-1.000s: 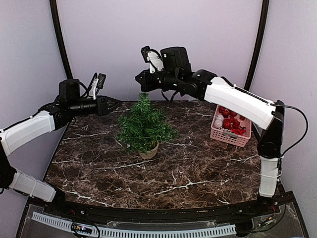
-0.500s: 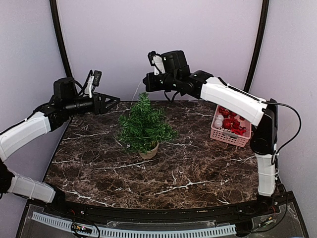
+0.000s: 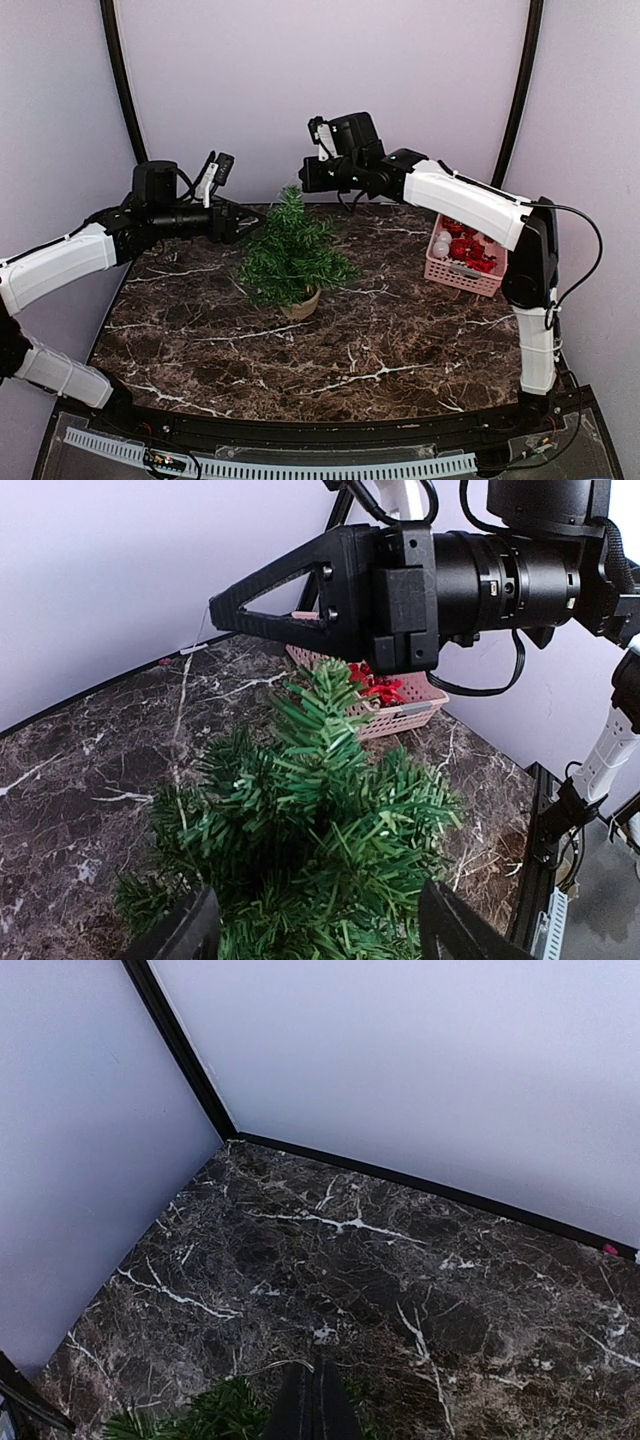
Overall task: Decorate the small christmas tree
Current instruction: Wrap the light string in the gap of the branches.
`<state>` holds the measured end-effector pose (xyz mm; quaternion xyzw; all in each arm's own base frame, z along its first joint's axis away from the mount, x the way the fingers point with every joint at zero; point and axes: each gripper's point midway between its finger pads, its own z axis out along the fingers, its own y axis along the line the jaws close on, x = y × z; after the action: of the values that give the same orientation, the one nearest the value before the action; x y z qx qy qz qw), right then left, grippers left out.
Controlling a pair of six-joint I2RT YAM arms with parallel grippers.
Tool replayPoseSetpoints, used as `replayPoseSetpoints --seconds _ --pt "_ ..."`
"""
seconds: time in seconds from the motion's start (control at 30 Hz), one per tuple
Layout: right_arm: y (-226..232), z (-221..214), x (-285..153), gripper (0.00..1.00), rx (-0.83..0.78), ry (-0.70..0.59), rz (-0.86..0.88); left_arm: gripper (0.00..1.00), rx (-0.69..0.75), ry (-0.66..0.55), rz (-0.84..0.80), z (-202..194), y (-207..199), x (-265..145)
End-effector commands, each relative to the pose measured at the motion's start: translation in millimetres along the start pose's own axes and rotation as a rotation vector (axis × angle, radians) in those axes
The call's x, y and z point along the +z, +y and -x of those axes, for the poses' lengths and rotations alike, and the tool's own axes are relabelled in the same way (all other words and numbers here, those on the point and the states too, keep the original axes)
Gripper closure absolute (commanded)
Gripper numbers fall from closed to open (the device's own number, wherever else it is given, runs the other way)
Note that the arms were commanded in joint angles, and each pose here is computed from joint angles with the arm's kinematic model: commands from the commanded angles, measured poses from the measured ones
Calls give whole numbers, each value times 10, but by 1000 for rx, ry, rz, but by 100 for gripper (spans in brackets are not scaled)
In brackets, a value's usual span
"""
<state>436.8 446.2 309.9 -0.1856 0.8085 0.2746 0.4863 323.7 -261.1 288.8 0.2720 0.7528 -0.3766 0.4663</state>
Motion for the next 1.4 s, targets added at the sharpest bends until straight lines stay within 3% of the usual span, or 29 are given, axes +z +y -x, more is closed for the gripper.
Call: replayPoseSetpoints --seconds 0.0,0.3,0.57,0.73,0.87,1.13,1.37 --pt "-72 -34 15 100 24 -2 -3 28 39 -6 30 93 -18 54" --pt "-35 -204 -6 100 36 35 39 26 17 -24 75 106 58 172" --pt "5 -212 -185 100 42 33 68 38 2 -51 53 130 27 254" --pt "7 -216 -328 100 43 27 73 39 8 -54 55 134 13 277" --pt "63 -261 -414 100 37 46 100 49 18 -51 66 112 7 294" --pt "108 -415 -527 100 34 72 99 82 29 -43 84 74 -13 280" --pt "179 -522 -609 100 24 100 102 93 33 -40 117 41 17 236"
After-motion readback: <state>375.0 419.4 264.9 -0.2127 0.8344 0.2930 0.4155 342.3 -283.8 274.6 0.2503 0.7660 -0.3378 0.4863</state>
